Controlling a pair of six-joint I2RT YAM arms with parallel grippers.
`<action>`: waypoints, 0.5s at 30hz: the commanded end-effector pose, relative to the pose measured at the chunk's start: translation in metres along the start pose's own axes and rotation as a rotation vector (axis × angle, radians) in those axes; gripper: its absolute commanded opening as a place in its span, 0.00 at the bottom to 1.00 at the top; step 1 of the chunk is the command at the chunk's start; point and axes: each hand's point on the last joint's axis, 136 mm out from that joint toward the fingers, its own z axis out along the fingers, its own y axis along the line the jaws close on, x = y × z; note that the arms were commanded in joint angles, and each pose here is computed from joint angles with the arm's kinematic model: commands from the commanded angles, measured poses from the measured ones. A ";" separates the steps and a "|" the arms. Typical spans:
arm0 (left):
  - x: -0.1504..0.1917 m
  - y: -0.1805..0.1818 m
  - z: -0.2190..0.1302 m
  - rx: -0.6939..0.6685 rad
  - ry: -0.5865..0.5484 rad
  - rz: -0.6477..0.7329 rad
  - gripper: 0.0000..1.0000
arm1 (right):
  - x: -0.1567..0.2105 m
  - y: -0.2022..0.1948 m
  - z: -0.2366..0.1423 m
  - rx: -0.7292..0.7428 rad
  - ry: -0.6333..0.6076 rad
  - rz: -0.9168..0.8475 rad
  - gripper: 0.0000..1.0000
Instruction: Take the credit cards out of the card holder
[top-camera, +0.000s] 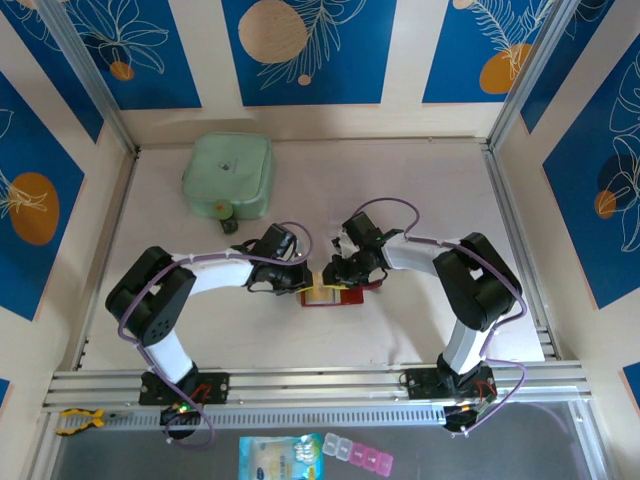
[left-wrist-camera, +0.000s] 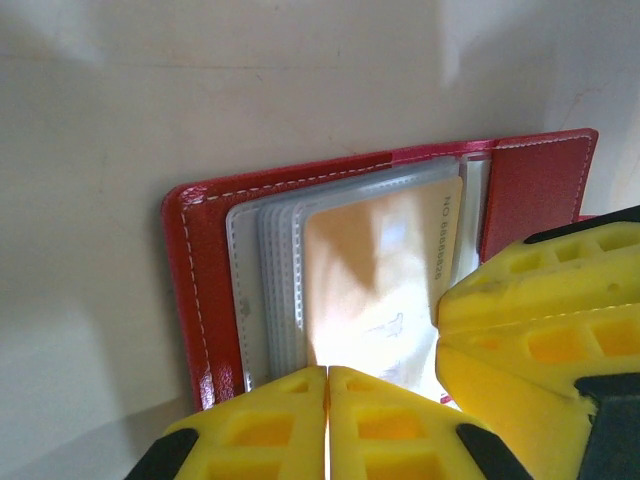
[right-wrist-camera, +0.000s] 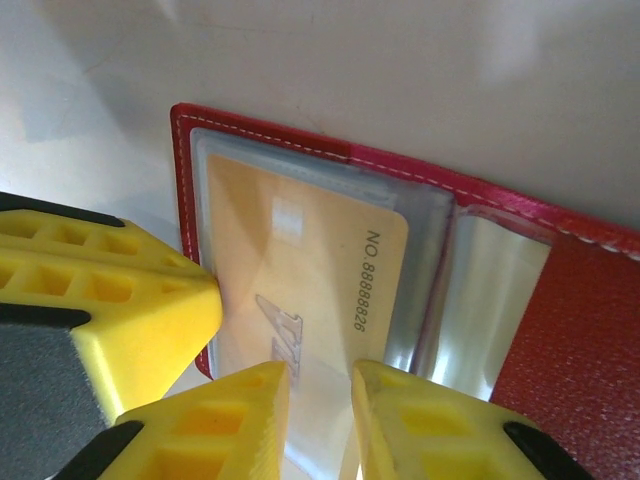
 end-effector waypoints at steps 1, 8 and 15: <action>0.005 0.005 -0.001 -0.032 0.007 0.004 0.10 | 0.006 -0.010 -0.005 0.076 0.012 0.000 0.26; 0.004 0.001 -0.004 -0.025 0.001 0.010 0.11 | 0.004 -0.007 -0.012 0.088 0.000 -0.014 0.26; 0.002 -0.002 -0.007 -0.020 -0.003 0.017 0.11 | 0.002 -0.004 -0.018 0.092 -0.013 -0.026 0.26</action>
